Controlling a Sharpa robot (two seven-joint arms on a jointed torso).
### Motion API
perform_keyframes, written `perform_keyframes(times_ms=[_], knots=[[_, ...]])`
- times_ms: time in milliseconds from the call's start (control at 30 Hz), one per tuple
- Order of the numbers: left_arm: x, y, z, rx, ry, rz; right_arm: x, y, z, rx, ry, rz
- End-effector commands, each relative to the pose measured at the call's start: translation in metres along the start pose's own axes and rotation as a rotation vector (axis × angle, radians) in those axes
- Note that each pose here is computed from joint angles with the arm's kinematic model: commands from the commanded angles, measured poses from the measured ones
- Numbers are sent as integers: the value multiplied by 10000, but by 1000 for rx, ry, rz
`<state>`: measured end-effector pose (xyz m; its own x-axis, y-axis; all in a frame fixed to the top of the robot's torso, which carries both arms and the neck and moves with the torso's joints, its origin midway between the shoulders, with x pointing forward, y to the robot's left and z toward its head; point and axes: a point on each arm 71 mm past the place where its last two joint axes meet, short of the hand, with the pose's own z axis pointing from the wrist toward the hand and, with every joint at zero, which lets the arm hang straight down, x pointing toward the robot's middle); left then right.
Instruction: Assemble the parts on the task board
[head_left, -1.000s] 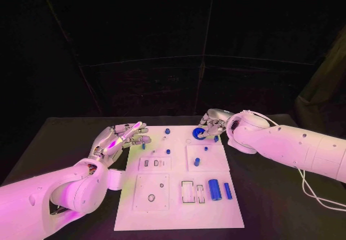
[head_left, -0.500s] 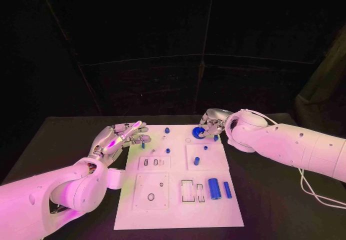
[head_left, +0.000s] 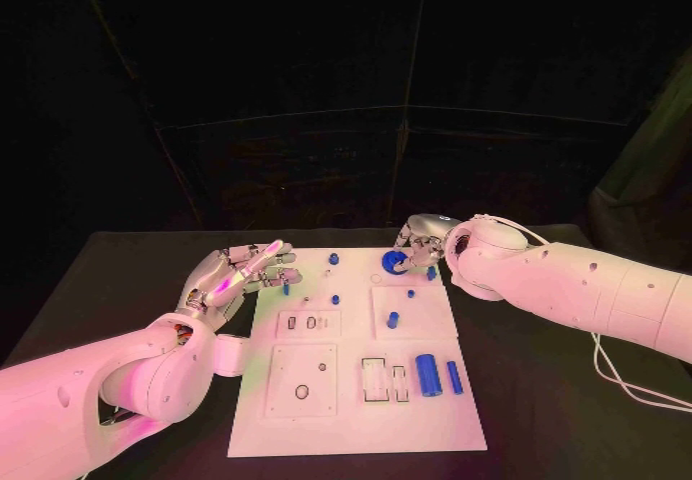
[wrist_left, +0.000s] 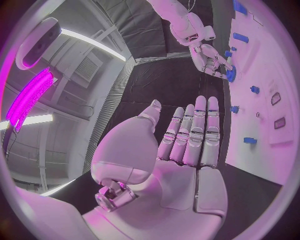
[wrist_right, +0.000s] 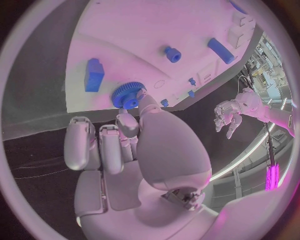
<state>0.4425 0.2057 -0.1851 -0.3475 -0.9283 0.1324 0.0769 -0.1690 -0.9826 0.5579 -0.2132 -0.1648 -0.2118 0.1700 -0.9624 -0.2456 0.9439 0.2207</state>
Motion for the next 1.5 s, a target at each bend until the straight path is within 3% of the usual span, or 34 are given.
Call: perform_keyframes(times_ms=[33,333,533,833,1100,1500], knots=[[14,-11,3,4,14,-8,17,-3,-6,6,5,-25],[8,-11,0,3,14,-7,-95,111,-58,-62,-162,0],[2,-11,-1,2,11,-6,-109,335,-126,-125,-207,3],[6,-11,-1,1,13,-7,-48,800,-110,-211,-215,-58],[16,-10,1,1,16,-9,87,1159,-29,-268,-185,-83],[19,-13,-2,1,17,-9,244,1295,97,-255,-143,-125]])
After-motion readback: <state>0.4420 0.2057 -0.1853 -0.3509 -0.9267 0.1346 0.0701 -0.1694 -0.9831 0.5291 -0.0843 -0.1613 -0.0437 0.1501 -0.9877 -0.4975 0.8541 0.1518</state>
